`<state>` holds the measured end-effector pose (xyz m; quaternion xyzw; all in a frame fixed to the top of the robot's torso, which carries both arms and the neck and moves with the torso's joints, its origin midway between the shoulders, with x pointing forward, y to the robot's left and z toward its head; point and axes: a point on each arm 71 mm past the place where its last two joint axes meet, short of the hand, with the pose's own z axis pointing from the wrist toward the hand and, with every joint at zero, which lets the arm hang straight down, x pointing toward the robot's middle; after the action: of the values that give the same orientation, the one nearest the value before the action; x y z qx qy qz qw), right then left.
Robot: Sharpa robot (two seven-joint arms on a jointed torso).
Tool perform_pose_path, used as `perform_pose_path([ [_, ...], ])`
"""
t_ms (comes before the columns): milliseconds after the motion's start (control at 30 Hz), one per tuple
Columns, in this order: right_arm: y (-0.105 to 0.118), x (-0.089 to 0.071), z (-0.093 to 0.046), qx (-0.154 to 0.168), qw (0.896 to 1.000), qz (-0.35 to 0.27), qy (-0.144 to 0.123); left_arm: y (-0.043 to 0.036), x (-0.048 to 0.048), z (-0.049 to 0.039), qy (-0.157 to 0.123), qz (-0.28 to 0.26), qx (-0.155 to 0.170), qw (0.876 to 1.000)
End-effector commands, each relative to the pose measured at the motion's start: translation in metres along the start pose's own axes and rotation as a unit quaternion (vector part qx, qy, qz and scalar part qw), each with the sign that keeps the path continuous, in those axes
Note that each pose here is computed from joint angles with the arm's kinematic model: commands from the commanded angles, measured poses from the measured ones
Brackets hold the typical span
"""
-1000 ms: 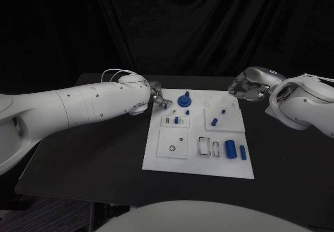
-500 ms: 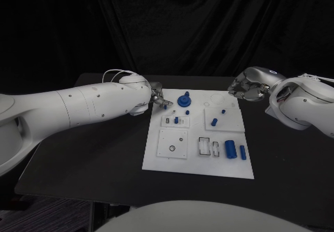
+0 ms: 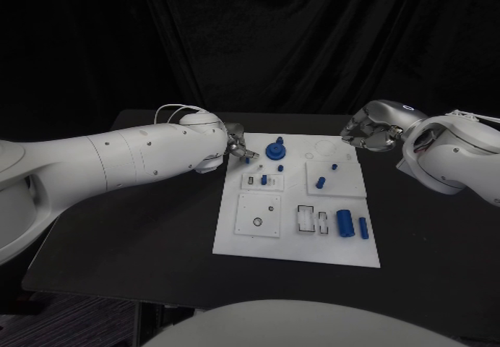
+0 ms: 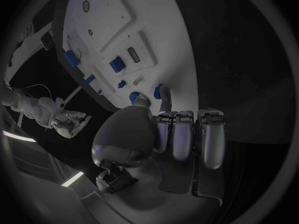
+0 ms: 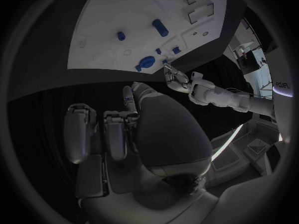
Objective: Assemble the parts on the task board
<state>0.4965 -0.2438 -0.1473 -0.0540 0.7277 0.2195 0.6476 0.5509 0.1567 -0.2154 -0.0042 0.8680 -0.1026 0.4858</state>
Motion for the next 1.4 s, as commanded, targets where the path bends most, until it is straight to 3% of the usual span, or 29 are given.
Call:
perform_pose_path([
  [33, -0.0014, 0.0014, -0.0001, 0.009, 1.0, -0.001, 0.003, -0.0016, 0.0017, 0.0006, 0.004, 0.002, 0.008, 1.0],
  [1400, -0.0016, 0.0023, -0.0006, 0.013, 1.0, 0.008, 0.009, 0.0, 0.0025, 0.0028, -0.007, -0.004, -0.007, 1.0],
])
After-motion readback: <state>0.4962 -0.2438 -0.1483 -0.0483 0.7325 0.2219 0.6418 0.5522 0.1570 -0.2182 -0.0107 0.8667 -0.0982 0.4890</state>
